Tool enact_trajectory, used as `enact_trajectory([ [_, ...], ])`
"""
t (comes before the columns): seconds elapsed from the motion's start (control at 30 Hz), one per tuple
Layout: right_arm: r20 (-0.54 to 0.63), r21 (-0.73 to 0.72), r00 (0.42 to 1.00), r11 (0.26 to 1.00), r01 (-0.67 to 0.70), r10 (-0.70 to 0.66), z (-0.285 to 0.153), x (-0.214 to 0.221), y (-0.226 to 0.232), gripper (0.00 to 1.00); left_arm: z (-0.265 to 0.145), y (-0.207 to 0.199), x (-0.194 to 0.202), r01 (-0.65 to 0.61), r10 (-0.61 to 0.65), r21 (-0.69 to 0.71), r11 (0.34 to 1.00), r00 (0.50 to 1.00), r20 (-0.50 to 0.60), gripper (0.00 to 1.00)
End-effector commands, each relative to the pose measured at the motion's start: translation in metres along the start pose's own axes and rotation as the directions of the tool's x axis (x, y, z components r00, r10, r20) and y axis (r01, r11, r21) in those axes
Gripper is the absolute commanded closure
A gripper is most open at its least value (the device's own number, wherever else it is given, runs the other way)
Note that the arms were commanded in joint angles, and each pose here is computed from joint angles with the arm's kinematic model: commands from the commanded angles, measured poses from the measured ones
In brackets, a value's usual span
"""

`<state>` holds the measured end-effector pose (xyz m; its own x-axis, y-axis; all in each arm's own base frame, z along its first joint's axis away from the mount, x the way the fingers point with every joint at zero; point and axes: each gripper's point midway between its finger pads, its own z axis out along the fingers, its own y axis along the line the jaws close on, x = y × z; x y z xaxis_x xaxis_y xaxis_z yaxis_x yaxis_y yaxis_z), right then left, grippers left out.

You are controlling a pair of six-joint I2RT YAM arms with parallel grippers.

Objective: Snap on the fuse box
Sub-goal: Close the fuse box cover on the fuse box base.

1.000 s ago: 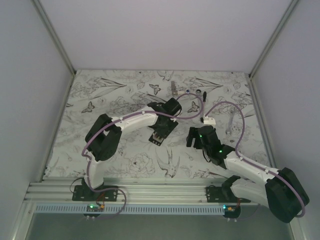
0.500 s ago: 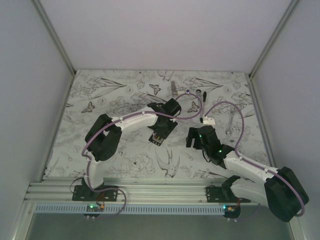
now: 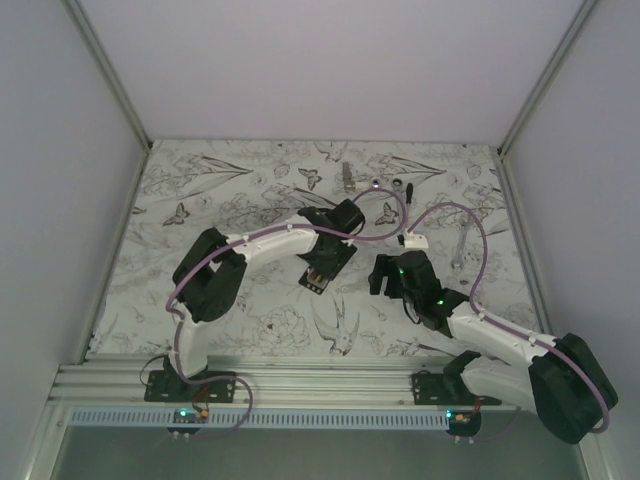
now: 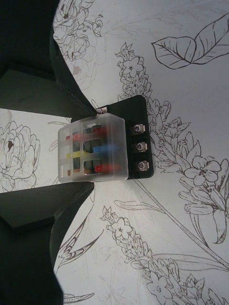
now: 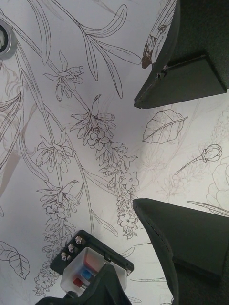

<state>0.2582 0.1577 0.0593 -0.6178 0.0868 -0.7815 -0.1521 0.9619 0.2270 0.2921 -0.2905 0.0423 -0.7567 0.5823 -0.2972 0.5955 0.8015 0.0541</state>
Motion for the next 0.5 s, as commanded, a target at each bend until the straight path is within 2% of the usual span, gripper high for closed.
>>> enact_trajectory([
  [0.0,0.039,-0.027,0.999,1.000,-0.008,0.009,0.000,-0.014,0.007,0.18,0.005,-0.010,0.007,-0.007,0.009,0.034,0.999,0.999,-0.054,0.50],
  [0.07,0.039,-0.033,0.999,0.999,-0.008,0.009,-0.001,-0.014,0.008,0.18,0.006,-0.011,0.007,-0.005,0.007,0.041,0.999,0.998,-0.058,0.49],
  [0.2,0.035,-0.066,0.999,0.998,-0.008,0.010,-0.002,-0.016,0.015,0.19,0.000,-0.010,0.011,0.015,-0.013,0.040,0.999,0.998,-0.058,0.36],
  [0.37,0.026,-0.164,0.999,0.986,-0.032,0.037,-0.002,-0.023,0.037,0.22,-0.030,-0.010,0.009,0.082,-0.082,0.055,0.995,0.997,0.004,0.26],
  [0.47,0.017,-0.231,0.998,0.971,-0.058,0.063,-0.001,-0.029,0.054,0.24,-0.047,-0.005,0.007,0.162,-0.165,0.080,0.984,0.986,0.032,0.24],
])
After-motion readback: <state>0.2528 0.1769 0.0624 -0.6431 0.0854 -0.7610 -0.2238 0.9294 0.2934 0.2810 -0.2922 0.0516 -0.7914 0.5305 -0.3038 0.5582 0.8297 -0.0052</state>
